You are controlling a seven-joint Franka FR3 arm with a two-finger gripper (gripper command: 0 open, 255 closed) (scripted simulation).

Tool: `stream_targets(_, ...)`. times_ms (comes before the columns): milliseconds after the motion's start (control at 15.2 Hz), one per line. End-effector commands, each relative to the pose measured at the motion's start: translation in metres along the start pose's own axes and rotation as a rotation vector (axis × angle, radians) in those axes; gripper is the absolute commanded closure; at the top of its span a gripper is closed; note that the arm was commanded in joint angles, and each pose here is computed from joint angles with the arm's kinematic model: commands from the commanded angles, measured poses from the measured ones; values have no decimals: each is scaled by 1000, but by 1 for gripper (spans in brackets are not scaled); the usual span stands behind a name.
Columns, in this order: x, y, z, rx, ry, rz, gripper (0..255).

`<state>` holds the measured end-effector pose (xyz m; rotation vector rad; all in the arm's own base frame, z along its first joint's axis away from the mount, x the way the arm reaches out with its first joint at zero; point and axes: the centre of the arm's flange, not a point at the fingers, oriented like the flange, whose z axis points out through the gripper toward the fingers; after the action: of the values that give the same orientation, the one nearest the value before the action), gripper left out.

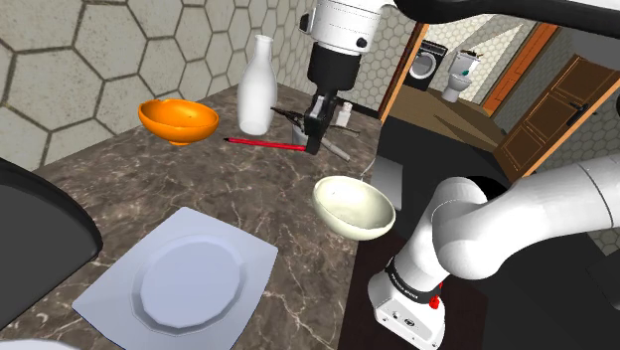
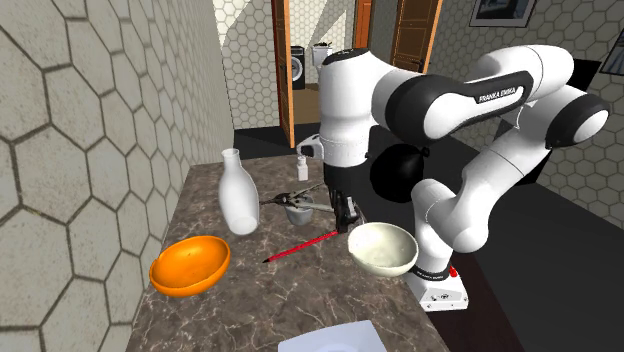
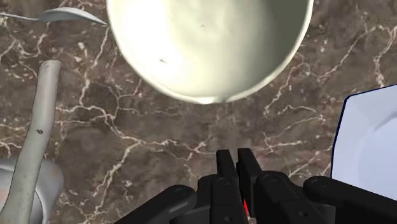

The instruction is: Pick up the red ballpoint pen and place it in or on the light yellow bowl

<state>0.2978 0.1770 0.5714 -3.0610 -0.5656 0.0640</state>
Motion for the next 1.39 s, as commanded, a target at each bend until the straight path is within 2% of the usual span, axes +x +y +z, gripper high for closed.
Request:
stream_targets(0,-13,0,-5,0,0,0,255)
stream_targets(792,-172,-1,-9,0,0,0,255)
stream_targets(1320,-177,0,28,0,0,0,255)
